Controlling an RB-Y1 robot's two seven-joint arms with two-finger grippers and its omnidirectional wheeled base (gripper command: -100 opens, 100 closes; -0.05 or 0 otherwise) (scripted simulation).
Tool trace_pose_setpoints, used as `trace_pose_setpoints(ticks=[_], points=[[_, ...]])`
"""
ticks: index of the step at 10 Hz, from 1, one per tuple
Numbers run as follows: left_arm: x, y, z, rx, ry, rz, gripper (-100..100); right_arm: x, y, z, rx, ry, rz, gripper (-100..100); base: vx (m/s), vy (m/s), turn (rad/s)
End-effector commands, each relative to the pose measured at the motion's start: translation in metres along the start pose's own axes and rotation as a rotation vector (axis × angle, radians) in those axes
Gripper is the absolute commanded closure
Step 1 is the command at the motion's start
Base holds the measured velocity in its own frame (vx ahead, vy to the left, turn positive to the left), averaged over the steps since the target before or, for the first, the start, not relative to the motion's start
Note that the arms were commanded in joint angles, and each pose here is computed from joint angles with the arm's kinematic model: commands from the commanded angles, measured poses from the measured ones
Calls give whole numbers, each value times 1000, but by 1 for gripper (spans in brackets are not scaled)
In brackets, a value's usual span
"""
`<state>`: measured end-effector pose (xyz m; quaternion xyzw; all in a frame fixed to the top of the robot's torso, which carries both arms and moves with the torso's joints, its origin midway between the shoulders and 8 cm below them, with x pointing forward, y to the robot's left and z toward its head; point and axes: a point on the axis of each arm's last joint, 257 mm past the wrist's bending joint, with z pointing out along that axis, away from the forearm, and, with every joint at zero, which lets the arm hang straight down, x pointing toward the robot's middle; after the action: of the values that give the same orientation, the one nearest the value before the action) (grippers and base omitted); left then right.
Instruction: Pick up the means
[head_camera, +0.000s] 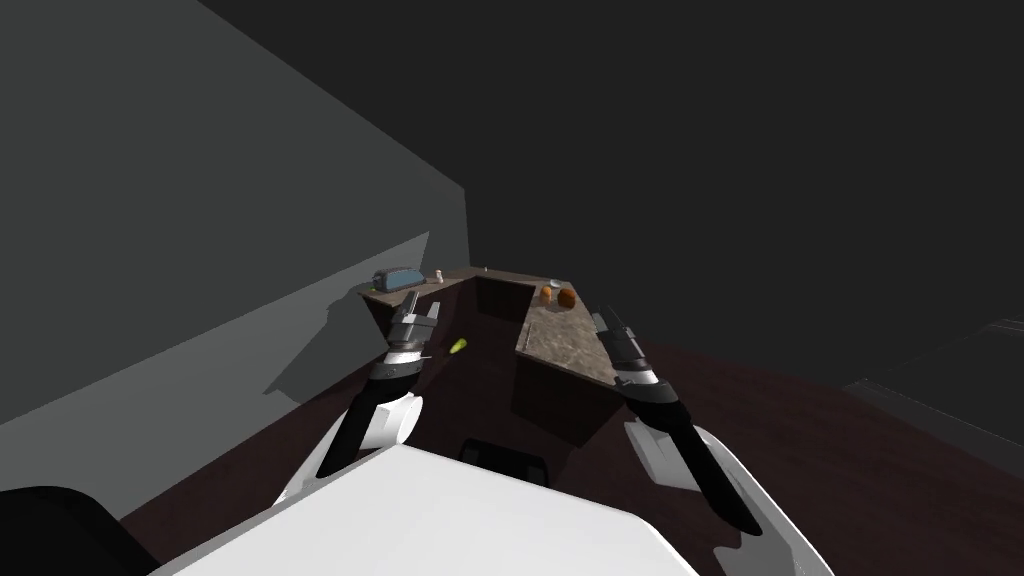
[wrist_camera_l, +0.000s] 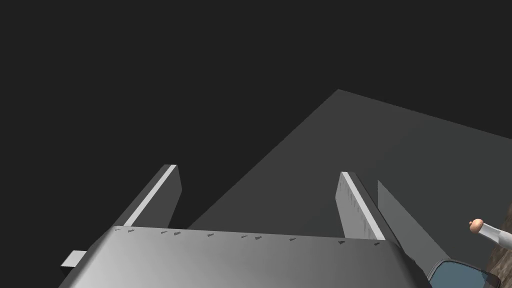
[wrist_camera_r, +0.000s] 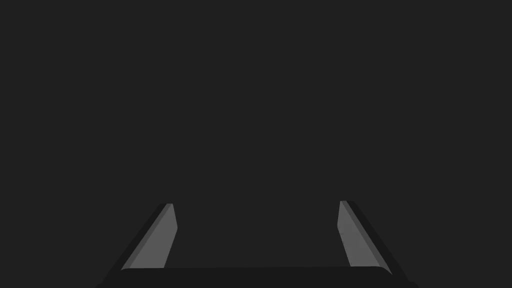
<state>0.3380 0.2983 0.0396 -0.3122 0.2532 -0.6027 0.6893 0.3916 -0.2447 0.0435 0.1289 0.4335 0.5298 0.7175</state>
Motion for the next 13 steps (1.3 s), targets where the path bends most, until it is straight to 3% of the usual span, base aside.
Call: trace_pose_setpoints(ticks=[1, 4, 5, 6, 7, 8, 9, 10, 11, 12, 13], points=[[0, 0, 0, 0, 0, 0, 0, 7, -19, 0, 48, 47, -18, -100, -36, -70, 249], [0, 0, 0, 0, 0, 0, 0, 11, -37, -2, 97, 94, -38, -100, -51, -76, 189], [0, 0, 0, 0, 0, 0, 0, 13, -58, -6, 154, 124, -49, -100, -61, -66, 257], [0, 0, 0, 0, 0, 0, 0, 14, -58, -6, 153, 133, -56, -100, -56, -62, 157], [0, 0, 0, 0, 0, 0, 0, 14, -81, -12, 216, 164, -69, -100, -68, -70, 273], [0, 0, 0, 0, 0, 0, 0, 15, -81, -12, 215, 171, -75, -100, -55, -56, 200], [0, 0, 0, 0, 0, 0, 0, 13, -105, -20, 285, 199, -90, -100, -54, -37, 348], [0, 0, 0, 0, 0, 0, 0, 13, -105, -20, 284, 205, -95, -100, -44, -41, 175], [0, 0, 0, 0, 0, 0, 0, 10, -128, -30, 351, 231, -111, -100, -62, -39, 351], [0, 0, 0, 0, 0, 0, 0, 10, -130, -30, 358, 236, -117, -100, -55, -39, 173], [0, 0, 0, 0, 0, 0, 0, 5, -153, -42, 426, 258, -132, -100, -56, -33, 305]])
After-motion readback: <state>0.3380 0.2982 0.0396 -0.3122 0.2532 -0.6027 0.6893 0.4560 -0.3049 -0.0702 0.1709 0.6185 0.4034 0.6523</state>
